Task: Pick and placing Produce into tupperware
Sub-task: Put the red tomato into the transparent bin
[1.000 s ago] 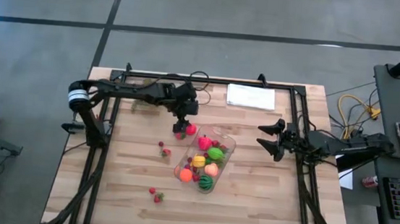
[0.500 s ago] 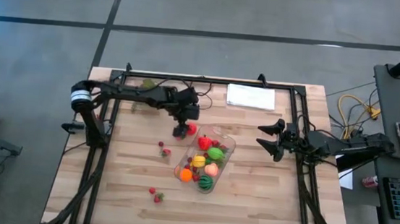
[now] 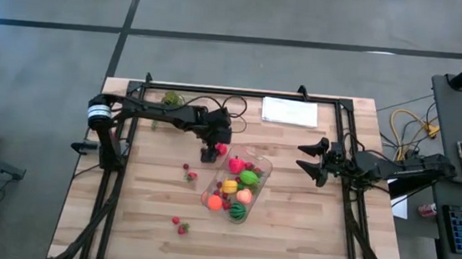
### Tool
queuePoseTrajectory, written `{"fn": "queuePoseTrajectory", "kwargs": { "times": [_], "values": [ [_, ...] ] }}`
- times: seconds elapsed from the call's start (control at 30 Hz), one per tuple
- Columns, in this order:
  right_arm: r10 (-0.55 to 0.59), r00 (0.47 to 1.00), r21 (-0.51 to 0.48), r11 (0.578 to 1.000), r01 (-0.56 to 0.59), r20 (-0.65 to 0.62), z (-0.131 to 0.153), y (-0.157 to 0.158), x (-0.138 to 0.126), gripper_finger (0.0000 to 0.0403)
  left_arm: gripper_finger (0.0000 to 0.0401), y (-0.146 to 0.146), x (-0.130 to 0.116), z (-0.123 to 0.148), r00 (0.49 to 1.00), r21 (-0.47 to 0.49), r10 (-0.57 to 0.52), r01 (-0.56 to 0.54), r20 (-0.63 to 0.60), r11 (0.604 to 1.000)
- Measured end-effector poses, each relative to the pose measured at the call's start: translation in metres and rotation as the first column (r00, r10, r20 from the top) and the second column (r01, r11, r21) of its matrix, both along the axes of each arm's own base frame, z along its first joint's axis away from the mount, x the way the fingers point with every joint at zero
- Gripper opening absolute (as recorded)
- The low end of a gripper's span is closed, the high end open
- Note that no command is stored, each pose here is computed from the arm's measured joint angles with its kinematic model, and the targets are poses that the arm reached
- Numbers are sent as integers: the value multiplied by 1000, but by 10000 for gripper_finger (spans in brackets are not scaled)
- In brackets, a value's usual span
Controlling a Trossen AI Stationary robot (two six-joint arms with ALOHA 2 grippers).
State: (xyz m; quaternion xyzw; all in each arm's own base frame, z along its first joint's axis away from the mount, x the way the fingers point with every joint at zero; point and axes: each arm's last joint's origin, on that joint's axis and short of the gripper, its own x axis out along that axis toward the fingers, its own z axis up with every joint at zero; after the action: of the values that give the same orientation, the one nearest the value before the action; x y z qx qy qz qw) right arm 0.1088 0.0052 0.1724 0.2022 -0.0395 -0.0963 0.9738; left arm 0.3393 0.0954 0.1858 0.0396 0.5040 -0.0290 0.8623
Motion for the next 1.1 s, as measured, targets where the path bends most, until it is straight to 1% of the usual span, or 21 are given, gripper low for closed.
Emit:
{"fn": "queuePoseTrajectory", "kwargs": {
  "times": [0.1, 0.2, 0.37, 0.47, 0.7, 0.8, 0.9, 1.1],
  "values": [
    [0, 1000, 0, 1000, 0, 1, 0, 0, 0, 328, 247, -2, 2, -11, 999, -7, -2, 1, -43, 1000],
    [0, 1000, 0, 1000, 0, 2, 0, 0, 0, 328, 247, -2, 4, -11, 999, 24, 10, -9, -48, 1000],
    [0, 1000, 0, 1000, 0, 1, 0, 0, 0, 328, 247, 0, 6, -10, 999, 41, 19, -18, -37, 999],
    [0, 1000, 0, 1000, 0, 1, 0, 0, 0, 328, 247, 1, 7, -13, 999, 67, 31, -29, -35, 997],
    [0, 1000, 0, 1000, 0, 0, 0, 0, 0, 328, 247, 1, 8, -16, 998, 82, 38, -34, -42, 996],
    [0, 1000, 0, 1000, 0, 1, 0, 0, 0, 328, 246, 2, 7, -14, 998, 117, 50, -44, -48, 992],
    [0, 1000, 0, 1000, 0, 1, 0, 0, 0, 328, 239, 2, 7, -13, 997, 139, 62, -54, -54, 989],
    [1, 1000, 0, 1000, -1, 1, 0, 0, 0, 328, 212, 2, 6, -10, 997, 142, 64, -57, -49, 988]
  ]
}}
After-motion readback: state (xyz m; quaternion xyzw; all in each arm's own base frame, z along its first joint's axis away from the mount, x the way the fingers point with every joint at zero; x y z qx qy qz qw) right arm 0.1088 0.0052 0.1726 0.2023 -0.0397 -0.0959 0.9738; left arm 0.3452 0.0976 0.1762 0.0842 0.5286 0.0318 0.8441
